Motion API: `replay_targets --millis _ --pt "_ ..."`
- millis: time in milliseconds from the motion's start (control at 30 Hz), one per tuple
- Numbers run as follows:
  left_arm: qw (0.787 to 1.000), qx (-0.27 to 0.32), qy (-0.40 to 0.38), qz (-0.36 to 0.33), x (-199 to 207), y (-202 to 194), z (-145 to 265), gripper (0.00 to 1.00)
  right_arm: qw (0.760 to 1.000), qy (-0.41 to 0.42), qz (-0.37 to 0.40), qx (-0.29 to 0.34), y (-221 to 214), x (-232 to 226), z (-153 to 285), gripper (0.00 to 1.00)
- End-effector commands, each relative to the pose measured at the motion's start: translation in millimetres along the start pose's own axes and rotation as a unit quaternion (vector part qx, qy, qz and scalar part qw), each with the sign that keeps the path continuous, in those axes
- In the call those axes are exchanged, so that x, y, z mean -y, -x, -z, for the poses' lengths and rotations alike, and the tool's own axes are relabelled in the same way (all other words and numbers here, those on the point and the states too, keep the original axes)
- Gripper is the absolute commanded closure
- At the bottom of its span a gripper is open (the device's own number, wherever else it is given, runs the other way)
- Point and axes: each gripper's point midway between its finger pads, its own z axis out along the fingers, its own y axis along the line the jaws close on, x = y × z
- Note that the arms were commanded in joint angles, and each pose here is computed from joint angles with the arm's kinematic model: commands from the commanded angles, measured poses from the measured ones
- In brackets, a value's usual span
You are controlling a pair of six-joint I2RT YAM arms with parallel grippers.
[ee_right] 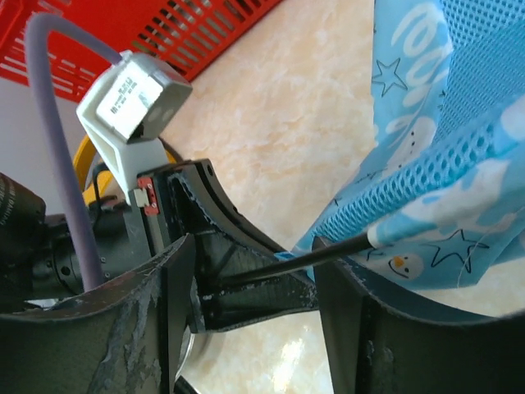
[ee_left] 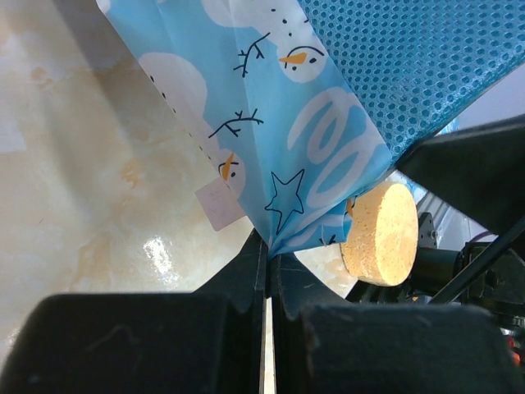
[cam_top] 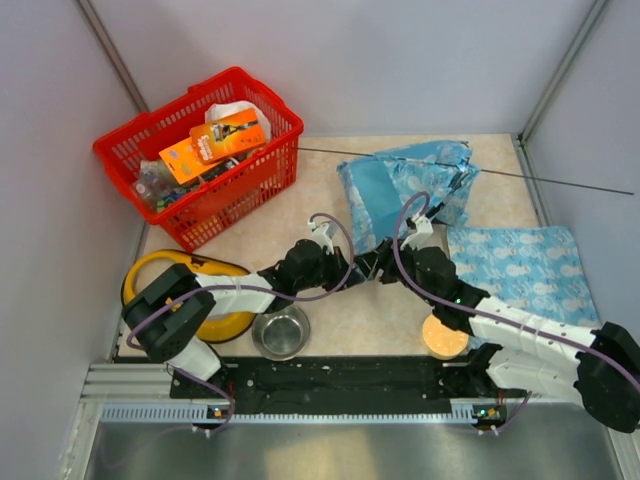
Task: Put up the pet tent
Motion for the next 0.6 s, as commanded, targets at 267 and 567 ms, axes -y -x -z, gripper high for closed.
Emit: replay_targets --millis 267,567 --pt "0.999 -0.013 -0.006 -0.03 5 -2 1 1.0 0.998 0.044 -0.045 -0.007 -13 -10 0 0.61" --pt "0.999 -0.019 -0.004 -0.034 2 -6 1 1.0 0.996 0.064 -0.066 -0.003 -19 -14 -8 0.67"
